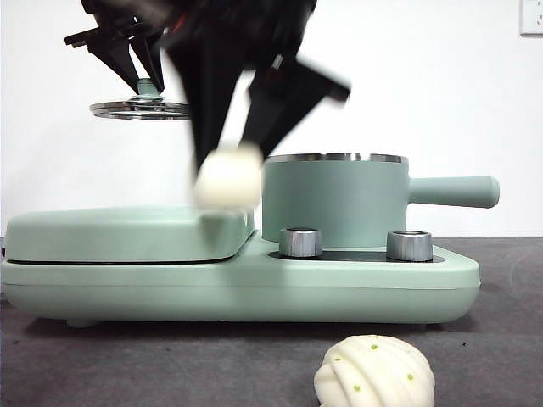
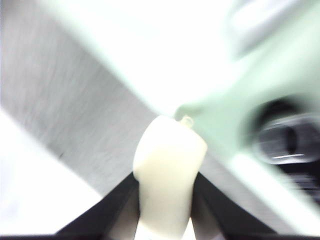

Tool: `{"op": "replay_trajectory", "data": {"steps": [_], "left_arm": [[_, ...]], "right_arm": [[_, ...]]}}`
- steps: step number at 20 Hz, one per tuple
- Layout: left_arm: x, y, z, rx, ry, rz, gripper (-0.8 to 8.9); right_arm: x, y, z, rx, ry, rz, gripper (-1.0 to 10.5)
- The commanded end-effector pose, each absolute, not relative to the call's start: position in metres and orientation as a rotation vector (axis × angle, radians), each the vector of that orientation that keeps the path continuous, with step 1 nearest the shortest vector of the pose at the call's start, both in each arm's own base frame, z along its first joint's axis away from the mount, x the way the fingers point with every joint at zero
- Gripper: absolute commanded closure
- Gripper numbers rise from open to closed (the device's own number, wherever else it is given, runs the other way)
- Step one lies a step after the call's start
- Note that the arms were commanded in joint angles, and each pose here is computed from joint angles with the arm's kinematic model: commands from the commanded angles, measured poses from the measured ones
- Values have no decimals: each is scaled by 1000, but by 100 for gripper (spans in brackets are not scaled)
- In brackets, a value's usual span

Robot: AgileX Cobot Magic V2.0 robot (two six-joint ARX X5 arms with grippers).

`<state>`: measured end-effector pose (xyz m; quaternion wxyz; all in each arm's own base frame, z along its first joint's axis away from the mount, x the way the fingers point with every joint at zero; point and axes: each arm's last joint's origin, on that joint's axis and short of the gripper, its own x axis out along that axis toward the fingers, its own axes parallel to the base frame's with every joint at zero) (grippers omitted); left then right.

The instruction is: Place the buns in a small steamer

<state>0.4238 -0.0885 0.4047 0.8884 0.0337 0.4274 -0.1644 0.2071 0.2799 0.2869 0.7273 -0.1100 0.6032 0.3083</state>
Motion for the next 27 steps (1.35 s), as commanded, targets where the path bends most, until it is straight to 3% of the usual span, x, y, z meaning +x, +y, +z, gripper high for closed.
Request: {"op": "replay_trajectory", "data": {"steps": [1,4,7,12,19,24,27], "left_arm": [[424,-90,403,63,903,-345,796],[424,-91,403,64,902,-346,796],[424,-91,403,64,901,-346,796],[424,-91,403,63,900,-346,796],[424,-91,403,62,900,-345,796],[424,-91,403,62,899,-346,796],[424,-90,403,62,897,-346,796]], "right_arm": [[234,272,320,-278,1230,676,824],[274,248,348,-247,1178,606,823],[312,232,353,-205,1164,541,822],[355,222,322,-165,1230,498,817],[377,224,283,-153,1318,505,810],[380,224,278,-145,1330,508,623],[380,223,280,-144,1329,506,441]]}}
